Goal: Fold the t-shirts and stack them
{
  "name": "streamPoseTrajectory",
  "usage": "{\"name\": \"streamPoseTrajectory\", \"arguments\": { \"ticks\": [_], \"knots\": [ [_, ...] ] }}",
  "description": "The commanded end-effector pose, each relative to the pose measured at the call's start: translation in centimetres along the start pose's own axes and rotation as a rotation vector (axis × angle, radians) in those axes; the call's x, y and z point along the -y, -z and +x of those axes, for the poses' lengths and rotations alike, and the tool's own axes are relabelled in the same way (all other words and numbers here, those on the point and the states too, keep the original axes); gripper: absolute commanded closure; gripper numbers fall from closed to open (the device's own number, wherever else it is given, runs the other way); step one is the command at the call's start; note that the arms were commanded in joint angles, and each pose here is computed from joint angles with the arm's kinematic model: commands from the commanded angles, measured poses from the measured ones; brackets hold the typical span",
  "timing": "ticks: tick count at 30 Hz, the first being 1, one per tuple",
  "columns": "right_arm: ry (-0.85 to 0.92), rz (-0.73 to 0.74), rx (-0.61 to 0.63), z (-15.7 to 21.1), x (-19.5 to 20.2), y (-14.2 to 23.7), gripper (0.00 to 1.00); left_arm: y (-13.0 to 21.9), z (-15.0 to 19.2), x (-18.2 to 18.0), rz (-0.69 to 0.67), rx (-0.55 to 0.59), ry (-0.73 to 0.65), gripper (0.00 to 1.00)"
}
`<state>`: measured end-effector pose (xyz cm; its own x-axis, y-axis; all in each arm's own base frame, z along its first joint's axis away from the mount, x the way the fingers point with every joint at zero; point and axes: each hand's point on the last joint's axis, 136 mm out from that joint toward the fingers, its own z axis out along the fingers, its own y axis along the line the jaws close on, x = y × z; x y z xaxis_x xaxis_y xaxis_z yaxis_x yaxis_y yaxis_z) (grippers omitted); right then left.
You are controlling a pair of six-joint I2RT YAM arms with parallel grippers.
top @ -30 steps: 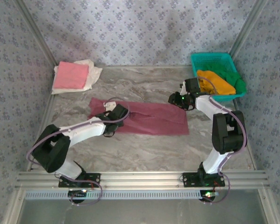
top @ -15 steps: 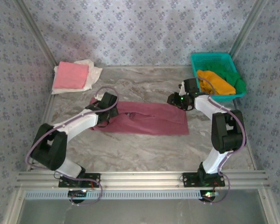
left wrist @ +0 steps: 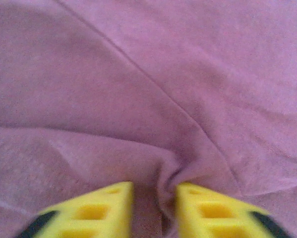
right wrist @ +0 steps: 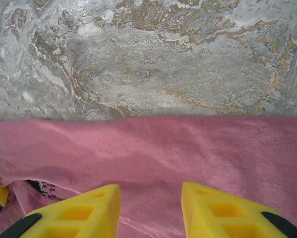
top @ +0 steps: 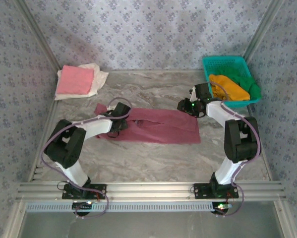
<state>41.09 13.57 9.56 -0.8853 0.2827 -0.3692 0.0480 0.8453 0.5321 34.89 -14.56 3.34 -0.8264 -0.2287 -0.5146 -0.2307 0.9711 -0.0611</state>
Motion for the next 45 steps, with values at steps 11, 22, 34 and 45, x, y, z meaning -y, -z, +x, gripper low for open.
{"name": "streamPoseTrajectory", "arguments": {
  "ticks": [11, 22, 34, 45],
  "knots": [
    [0.022, -0.01, 0.023, -1.0, -0.5, 1.2, 0.6, 5.0, -2.6, 2.4, 0.075, 0.097, 0.017, 1.0],
    [0.018, -0.019, 0.023, -1.2, -0.7, 1.1, 0.59, 3.7, 2.5, 2.0, 0.041, -0.02, 0.035, 0.82],
    [0.052, 0.011, -0.003, -0.7, -1.2, 0.7, 0.67, 12.5, -5.3, -0.6, 0.146, 0.23, 0.064, 0.72],
    [-0.02, 0.138, -0.059, 0.8, 1.4, -2.7, 1.0, 3.5, -6.4, -4.8, 0.118, 0.099, 0.176, 1.0]
  ]
}}
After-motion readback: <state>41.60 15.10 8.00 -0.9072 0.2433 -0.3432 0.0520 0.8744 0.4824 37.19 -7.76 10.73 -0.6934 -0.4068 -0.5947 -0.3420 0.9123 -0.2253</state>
